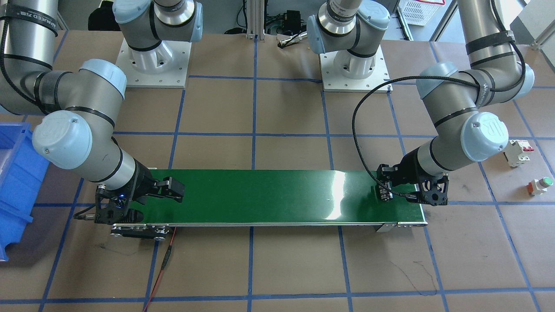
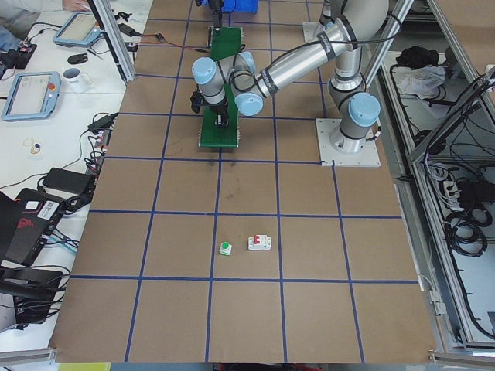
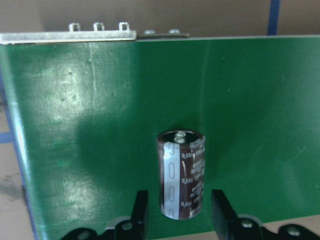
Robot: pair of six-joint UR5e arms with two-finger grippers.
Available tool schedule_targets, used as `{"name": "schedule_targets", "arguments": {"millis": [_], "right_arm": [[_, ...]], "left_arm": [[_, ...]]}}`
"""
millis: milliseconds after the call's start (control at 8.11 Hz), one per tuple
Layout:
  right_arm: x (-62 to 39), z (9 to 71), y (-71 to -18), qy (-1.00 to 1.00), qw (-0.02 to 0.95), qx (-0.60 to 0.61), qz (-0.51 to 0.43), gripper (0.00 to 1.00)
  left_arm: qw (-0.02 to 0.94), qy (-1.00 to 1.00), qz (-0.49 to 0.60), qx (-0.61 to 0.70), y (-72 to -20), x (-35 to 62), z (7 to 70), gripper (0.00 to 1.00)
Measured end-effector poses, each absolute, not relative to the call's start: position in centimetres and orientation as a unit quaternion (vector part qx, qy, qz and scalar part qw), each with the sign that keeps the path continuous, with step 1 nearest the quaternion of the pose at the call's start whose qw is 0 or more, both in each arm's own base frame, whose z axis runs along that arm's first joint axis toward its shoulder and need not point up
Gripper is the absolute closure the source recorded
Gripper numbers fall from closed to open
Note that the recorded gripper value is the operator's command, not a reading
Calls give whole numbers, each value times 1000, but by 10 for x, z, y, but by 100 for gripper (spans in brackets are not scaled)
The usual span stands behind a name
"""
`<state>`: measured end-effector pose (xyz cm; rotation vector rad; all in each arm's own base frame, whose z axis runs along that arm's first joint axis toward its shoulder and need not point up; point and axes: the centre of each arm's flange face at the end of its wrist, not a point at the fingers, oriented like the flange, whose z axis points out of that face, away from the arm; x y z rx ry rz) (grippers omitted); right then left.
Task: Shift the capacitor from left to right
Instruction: 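Carry the capacitor onto the belt with the left gripper while the right gripper lowers, then open the left gripper and raise it away from the belt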
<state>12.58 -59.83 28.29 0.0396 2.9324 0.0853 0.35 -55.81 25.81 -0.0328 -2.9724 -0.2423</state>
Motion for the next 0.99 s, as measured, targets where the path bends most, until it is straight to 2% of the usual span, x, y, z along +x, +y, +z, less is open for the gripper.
{"name": "schedule_targets", "arguments": {"millis": [370,493,740,986], "right_arm": [[126,281,-599,994,104,13,30,0],[126,281,-598,994,104,13,31,0],[126,280,-597,994,103,14,36,0],[126,280,-593,994,102,14,48,0]], "left_arm": [[152,-985,-67,49,-561,-23,265,0],[144,-985,-77,55,-556,-43,273,0],[57,-993,-95,47,-530,-80,304,0],[17,-997,-49,59,-506,-100,371,0]]}}
